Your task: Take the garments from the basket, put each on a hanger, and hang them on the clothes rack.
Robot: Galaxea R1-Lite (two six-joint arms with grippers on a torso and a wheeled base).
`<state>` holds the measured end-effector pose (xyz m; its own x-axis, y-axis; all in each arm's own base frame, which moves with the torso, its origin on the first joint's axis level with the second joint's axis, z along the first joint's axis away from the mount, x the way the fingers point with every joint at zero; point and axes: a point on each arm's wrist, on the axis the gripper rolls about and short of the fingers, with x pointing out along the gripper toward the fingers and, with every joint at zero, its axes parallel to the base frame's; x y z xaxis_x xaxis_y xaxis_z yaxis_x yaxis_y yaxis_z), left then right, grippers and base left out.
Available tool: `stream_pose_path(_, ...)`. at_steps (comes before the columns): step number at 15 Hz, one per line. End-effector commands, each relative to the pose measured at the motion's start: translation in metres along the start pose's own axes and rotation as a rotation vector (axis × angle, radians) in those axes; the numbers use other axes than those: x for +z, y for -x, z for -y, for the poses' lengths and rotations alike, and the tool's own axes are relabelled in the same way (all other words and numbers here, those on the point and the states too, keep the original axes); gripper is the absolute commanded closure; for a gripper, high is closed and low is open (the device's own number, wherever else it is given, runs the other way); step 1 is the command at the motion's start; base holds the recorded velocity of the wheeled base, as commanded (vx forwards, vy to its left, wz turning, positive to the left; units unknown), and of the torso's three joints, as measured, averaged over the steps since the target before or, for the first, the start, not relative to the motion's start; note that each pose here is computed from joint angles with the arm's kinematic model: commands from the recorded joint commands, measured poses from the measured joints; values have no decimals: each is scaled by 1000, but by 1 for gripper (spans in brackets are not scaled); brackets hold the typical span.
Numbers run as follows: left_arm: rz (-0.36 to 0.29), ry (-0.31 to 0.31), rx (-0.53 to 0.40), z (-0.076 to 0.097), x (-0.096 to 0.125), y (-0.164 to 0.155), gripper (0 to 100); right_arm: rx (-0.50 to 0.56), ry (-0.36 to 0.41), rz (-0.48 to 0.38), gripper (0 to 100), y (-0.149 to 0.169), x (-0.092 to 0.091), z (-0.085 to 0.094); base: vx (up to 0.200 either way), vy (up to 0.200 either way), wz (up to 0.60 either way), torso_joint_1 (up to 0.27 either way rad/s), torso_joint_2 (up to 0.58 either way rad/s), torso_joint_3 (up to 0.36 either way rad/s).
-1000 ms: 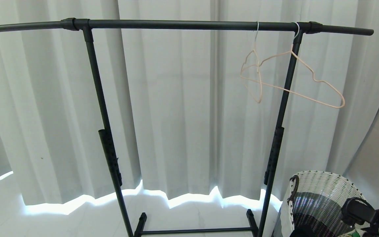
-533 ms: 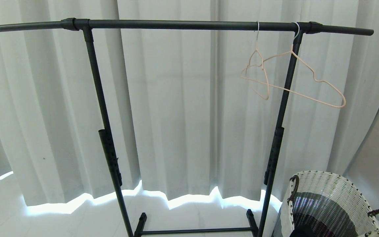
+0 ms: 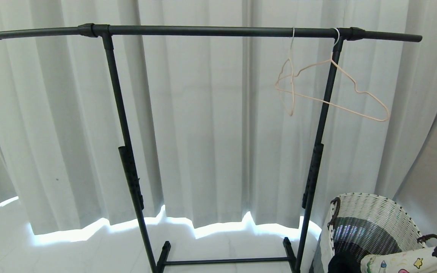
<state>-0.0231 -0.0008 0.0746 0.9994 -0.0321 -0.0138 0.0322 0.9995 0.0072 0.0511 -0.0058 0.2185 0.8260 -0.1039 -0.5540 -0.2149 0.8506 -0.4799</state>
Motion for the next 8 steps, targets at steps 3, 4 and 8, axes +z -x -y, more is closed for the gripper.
stream_pose_path(3, 0, 0, 0, 0, 0, 0, 0, 34, 3, 70, 100, 7, -2, -3, -200, 0, 0, -1, 2, 6)
stream_pose_path(4, 0, 0, 0, 0, 0, 0, 0, 57, 5, 72, 100, 5, -3, -4, -200, 0, 0, 7, 7, 2)
stream_pose_path(8, 0, 0, 0, 0, 0, 0, 0, 72, 8, 70, 100, 3, -4, -6, -200, 0, 0, -2, 4, -1)
